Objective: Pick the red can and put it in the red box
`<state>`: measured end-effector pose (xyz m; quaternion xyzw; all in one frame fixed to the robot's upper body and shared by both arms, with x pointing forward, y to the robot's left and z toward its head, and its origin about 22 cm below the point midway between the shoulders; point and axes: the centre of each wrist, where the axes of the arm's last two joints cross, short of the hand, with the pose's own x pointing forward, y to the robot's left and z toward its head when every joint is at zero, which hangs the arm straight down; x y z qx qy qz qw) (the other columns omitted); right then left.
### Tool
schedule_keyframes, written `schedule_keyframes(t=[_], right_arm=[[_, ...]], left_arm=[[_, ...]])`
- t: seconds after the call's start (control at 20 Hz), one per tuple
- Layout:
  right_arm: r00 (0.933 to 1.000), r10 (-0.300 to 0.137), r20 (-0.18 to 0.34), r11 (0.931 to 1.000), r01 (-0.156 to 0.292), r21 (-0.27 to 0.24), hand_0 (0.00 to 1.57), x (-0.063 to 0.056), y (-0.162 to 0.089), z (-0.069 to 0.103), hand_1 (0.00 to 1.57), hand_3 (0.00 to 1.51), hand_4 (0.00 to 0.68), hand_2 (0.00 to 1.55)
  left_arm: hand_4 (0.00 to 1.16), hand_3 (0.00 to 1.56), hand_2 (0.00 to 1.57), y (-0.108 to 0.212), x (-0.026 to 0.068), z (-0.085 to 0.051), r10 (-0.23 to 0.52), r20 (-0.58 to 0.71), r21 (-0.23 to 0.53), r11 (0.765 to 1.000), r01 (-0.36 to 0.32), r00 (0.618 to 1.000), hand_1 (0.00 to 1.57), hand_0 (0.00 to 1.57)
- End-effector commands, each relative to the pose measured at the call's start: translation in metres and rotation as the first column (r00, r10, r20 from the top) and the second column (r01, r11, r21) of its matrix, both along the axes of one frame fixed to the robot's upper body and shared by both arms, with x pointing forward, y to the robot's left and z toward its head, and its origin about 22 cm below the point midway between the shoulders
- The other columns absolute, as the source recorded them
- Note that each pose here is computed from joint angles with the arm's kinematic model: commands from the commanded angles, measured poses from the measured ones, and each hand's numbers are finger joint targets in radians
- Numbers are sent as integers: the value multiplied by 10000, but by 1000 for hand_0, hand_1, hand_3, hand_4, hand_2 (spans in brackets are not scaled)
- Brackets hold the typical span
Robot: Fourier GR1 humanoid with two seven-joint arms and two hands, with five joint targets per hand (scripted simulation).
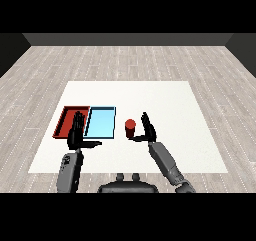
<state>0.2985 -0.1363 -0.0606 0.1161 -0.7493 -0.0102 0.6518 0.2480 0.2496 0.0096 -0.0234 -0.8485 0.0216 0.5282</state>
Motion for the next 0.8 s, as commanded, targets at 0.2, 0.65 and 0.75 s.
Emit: schedule_keyframes(t=[0.2, 0.65, 0.75], right_arm=[[9996, -42, -271, 9999, 45, 109, 0, 71, 139, -110, 0, 0, 0, 0], [9981, 501, -346, 9977, -484, 473, 0, 289, 283, -3, 0, 0, 0, 0], [9982, 429, -415, 9973, -403, 611, 0, 272, 172, -75, 0, 0, 0, 0]], left_arm=[[0, 0, 0, 61, 108, -3, 3, 133, -96, 10000, -2, 9999, 0, 0], [0, 0, 0, 54, 142, 134, 83, 99, 156, 9998, -85, 9999, 0, 0], [0, 0, 0, 102, 83, 157, 154, 161, 159, 9998, -157, 9998, 0, 0]])
